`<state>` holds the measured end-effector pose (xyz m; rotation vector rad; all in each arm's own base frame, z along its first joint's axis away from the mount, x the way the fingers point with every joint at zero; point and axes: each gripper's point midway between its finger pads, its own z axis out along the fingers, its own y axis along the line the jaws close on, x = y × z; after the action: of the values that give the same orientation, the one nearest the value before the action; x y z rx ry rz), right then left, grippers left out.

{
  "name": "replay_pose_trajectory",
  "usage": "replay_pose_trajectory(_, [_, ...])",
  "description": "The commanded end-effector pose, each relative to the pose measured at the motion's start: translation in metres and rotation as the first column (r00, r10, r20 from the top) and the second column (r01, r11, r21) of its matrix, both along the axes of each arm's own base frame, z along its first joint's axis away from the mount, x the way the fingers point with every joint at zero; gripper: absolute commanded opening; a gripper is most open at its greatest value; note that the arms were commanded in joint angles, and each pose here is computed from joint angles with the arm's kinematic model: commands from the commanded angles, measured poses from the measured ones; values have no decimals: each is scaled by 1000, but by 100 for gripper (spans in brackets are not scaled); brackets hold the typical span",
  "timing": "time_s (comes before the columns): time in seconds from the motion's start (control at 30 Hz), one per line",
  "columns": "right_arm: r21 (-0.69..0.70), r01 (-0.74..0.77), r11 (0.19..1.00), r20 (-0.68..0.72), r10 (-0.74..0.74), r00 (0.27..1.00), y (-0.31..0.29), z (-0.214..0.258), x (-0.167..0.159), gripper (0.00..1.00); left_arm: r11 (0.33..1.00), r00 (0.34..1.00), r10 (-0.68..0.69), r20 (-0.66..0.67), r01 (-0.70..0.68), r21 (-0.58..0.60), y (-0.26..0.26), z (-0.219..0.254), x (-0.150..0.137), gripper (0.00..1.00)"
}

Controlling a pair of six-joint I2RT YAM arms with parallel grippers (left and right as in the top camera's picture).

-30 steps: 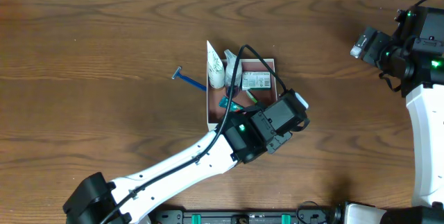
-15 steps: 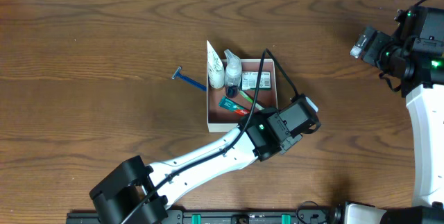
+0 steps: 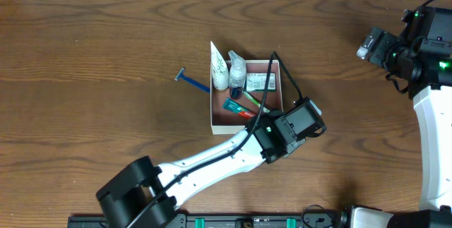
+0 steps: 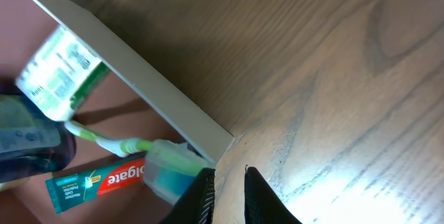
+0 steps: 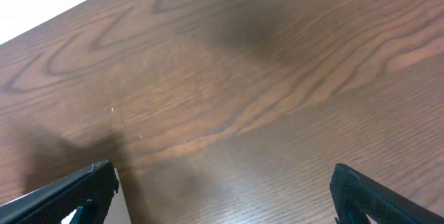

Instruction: Pack container

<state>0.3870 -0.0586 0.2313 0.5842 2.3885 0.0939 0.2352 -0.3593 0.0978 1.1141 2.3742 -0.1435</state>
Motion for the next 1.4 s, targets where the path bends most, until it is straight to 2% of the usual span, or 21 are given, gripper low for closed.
replay_pose_trajectory(0.0, [-7, -5, 1000, 13, 5, 1000, -2, 6, 1, 99, 999, 999, 40, 21, -41, 36, 6, -7, 12, 17])
replay_pose_trajectory(0.23, [-7, -6, 1000, 13, 6, 1000, -2, 6, 1, 99, 992, 994, 102, 41, -105, 63, 25, -8, 31, 17])
replay_pose_trajectory(0.63, [-7, -6, 1000, 13, 6, 1000, -2, 6, 1, 99, 985, 989, 147, 35, -149, 83, 41, -10, 43, 17])
replay_pose_trajectory(0.97, [-7, -5, 1000, 13, 5, 1000, -2, 6, 1, 99, 989, 987, 146, 67, -148, 15, 31, 11, 49, 17])
replay_pose_trajectory(1.13, [-7, -5, 1000, 14, 5, 1000, -2, 6, 1, 99, 989, 985, 142, 101, -137, -56, 16, 25, 53, 17])
replay_pose_trajectory(1.17, [-7, -6, 1000, 13, 6, 1000, -2, 6, 1, 99, 988, 984, 143, 108, -136, -72, 13, 27, 55, 24])
replay_pose_trajectory(1.37, [-7, -5, 1000, 13, 5, 1000, -2, 6, 1, 99, 980, 977, 153, 146, -131, -151, -1, 40, 64, 42])
